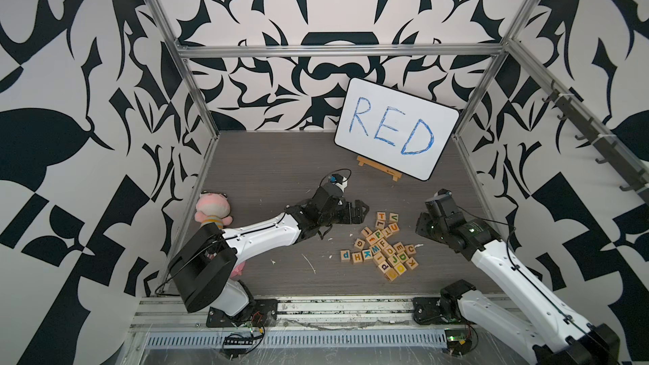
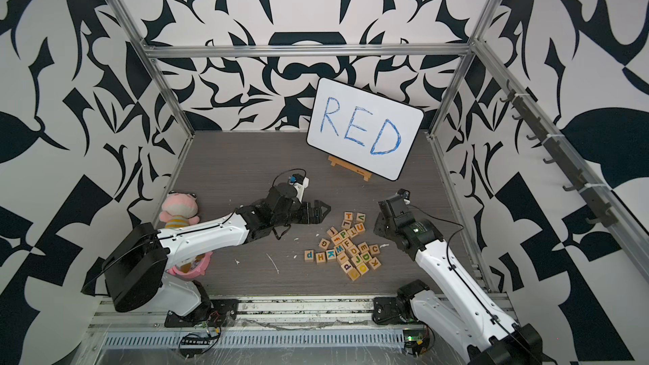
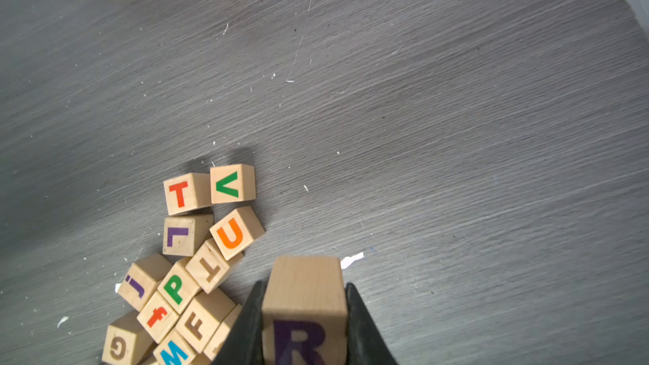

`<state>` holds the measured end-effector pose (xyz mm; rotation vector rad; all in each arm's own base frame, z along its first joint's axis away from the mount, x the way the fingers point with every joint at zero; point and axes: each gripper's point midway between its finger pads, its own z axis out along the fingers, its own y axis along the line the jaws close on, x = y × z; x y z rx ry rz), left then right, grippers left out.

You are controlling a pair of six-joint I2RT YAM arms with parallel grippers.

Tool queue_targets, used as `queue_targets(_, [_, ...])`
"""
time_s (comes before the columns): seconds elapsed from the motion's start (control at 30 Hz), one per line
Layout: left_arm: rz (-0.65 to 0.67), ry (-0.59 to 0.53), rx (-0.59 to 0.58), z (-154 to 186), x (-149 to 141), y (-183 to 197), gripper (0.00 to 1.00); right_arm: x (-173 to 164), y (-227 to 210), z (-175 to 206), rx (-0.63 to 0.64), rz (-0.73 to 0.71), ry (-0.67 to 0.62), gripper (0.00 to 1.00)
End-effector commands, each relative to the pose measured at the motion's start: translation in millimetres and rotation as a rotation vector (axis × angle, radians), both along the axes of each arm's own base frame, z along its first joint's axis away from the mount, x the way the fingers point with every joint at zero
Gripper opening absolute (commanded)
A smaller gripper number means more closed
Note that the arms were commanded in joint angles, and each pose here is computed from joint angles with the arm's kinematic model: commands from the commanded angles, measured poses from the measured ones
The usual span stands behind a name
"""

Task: Assemble the uppercase word "red" with letter blocks
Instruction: Place the letter block at the center of the board.

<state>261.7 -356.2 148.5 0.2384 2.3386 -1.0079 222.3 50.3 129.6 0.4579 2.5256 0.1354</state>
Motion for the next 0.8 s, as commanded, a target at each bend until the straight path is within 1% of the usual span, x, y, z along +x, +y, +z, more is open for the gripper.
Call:
queue_targets(0.0, [0.032, -0.027, 0.002, 4.1, 9.6, -3.1, 1.00, 2.7, -2.6, 24.0, -0.034, 0.037, -0.049, 0.06])
queue_targets(0.1, [0.051, -0.044, 0.030, 3.2, 13.5, 2.7, 1.00, 6.1, 1.8, 28.1, -0.048, 0.065, -0.043, 0.06])
queue_targets(0.2, [0.100, -0.057, 0.047, 2.0, 17.5, 16.9, 1.00, 15.6, 13.2, 39.5, -0.077, 0.109, -0.053, 0.05])
queue_targets(0.27, [0.146, -0.052, 0.055, 0.4, 20.6, 31.8, 0.99, 25.2, 25.2, 51.7, -0.114, 0.143, -0.082, 0.06])
queue_targets(0.37, [0.245, -0.040, 0.070, -1.0, 27.4, 63.1, 1.00, 41.6, 51.9, 70.4, -0.177, 0.201, -0.117, 0.07])
queue_targets(0.5, [0.367, -0.026, 0.069, -1.4, 31.2, 106.5, 0.99, 70.0, 102.4, 82.4, -0.180, 0.287, -0.155, 0.07])
queue_targets(0.53, [0.391, -0.048, 0.046, 8.2, 29.7, 117.2, 1.00, 78.2, 116.4, 81.6, -0.186, 0.310, -0.156, 0.08])
queue_targets(0.63, [0.490, -0.047, 0.043, 4.5, 26.6, 146.5, 0.99, 104.1, 151.5, 73.9, -0.189, 0.349, -0.151, 0.08])
queue_targets(0.77, [0.541, -0.040, 0.048, -0.8, 18.0, 169.9, 0.99, 139.7, 193.8, 50.3, -0.164, 0.391, -0.134, 0.08])
